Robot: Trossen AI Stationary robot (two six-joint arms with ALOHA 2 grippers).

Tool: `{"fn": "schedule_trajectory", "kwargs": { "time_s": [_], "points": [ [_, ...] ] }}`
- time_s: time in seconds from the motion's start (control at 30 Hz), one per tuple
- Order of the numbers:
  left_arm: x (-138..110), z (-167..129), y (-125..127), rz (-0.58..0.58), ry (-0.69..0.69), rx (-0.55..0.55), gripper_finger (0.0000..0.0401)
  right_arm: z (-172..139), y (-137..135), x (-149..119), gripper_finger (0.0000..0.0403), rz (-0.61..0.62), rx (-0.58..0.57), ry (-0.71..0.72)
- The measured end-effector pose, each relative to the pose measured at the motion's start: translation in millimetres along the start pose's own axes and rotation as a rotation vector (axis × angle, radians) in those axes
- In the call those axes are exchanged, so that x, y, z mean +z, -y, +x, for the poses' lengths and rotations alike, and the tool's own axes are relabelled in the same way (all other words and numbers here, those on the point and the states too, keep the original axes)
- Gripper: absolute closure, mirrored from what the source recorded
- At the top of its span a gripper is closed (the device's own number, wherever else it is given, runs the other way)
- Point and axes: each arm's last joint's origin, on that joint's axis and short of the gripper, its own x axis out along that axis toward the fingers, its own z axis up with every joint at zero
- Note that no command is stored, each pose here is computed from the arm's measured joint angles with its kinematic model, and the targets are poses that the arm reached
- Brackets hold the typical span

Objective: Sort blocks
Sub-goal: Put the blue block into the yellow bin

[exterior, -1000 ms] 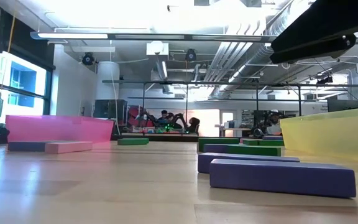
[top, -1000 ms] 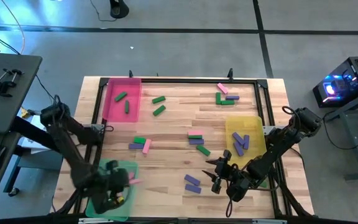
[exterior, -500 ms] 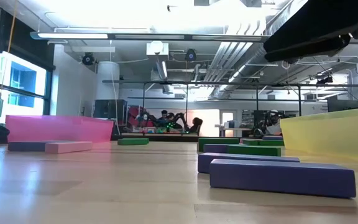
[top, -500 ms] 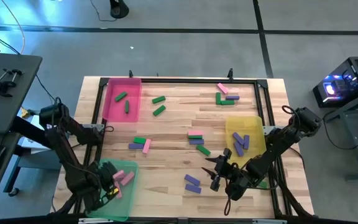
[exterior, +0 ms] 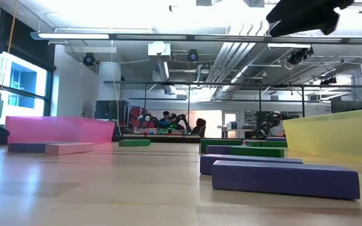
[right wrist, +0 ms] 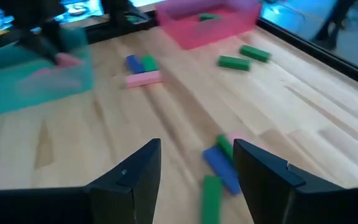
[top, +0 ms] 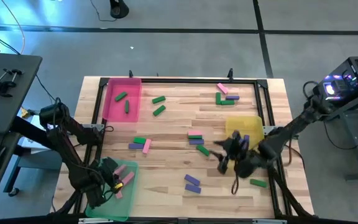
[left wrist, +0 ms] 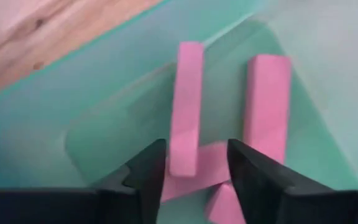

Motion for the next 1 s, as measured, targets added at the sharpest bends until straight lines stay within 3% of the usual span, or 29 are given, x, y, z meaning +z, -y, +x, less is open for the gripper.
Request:
{"fn": "schedule_trajectory", "kwargs": {
  "time_s": [0.23, 0.53, 0.83, 0.93, 1.0],
  "points": [
    [7, -12, -2, 0.055, 0.001, -0.066, 0.0164, 32, 59, 27, 0.0217, 0.075, -0.077, -0.217],
    [16, -24, -4, 0.119, 0.04, -0.146, 0.0159, 68, 133, 46, 0.0217, 0.106, -0.216, -0.375],
    [12, -22, -5, 0.088, -0.046, -0.095, 0.0158, 72, 146, 49, 0.0217, 0.078, -0.233, -0.385],
    [14, -22, -4, 0.158, 0.033, -0.124, 0.0158, 73, 153, 49, 0.0217, 0.043, -0.251, -0.404],
    [17, -23, -3, 0.214, 0.156, -0.165, 0.0158, 74, 165, 49, 0.0217, 0.038, -0.298, -0.433]
  ]
}}
